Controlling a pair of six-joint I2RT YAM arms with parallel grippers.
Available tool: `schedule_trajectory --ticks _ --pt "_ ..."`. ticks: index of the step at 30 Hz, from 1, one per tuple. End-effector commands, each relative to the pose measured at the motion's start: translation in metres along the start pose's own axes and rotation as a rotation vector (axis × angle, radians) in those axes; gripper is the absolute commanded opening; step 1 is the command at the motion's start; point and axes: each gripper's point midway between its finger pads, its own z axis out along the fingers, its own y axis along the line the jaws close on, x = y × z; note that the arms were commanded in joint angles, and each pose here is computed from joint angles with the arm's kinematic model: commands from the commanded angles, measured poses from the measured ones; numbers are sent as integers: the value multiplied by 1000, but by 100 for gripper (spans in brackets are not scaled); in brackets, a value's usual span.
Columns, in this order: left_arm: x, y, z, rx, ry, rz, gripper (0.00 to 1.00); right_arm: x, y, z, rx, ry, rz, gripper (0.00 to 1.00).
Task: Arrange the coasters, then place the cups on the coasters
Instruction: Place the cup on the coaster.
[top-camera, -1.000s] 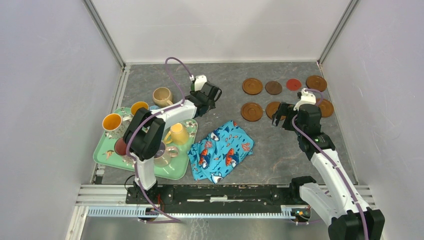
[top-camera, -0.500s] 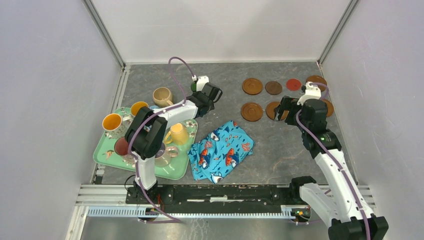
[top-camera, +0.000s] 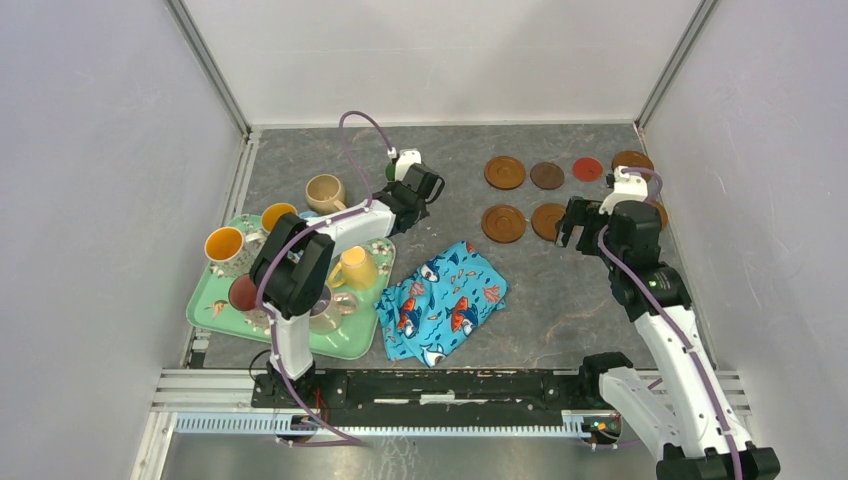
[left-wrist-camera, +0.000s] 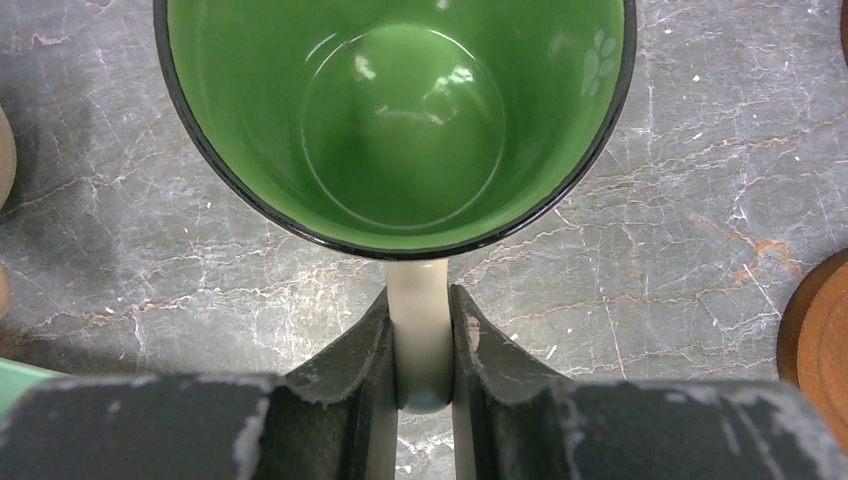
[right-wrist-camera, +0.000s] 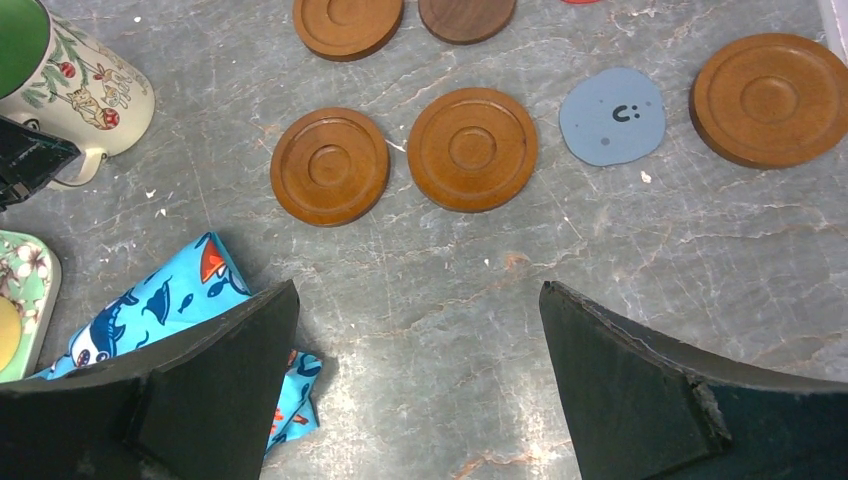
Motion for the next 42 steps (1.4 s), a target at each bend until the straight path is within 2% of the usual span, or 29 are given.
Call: schedule_trajectory --ticks 1,7,11,20,36,42 --pt "-41 -20 -18 112 -115 28 2 -23 -5 -12 33 -62 -29 98" --pt "-48 -30 -25 163 -105 62 2 -26 -3 -14 24 -60 -34 98" --pt "-53 -41 -33 250 -130 91 2 -26 -3 -15 25 -60 -37 98" --pt "-89 -65 -49 353 -224 118 2 -28 0 -15 7 -65 -34 98" --pt "-149 -153 -73 603 -414 190 2 -45 18 -24 -83 -92 -30 98" --pt "-164 -190 -69 659 -477 219 2 -50 22 -30 -100 -97 -29 98"
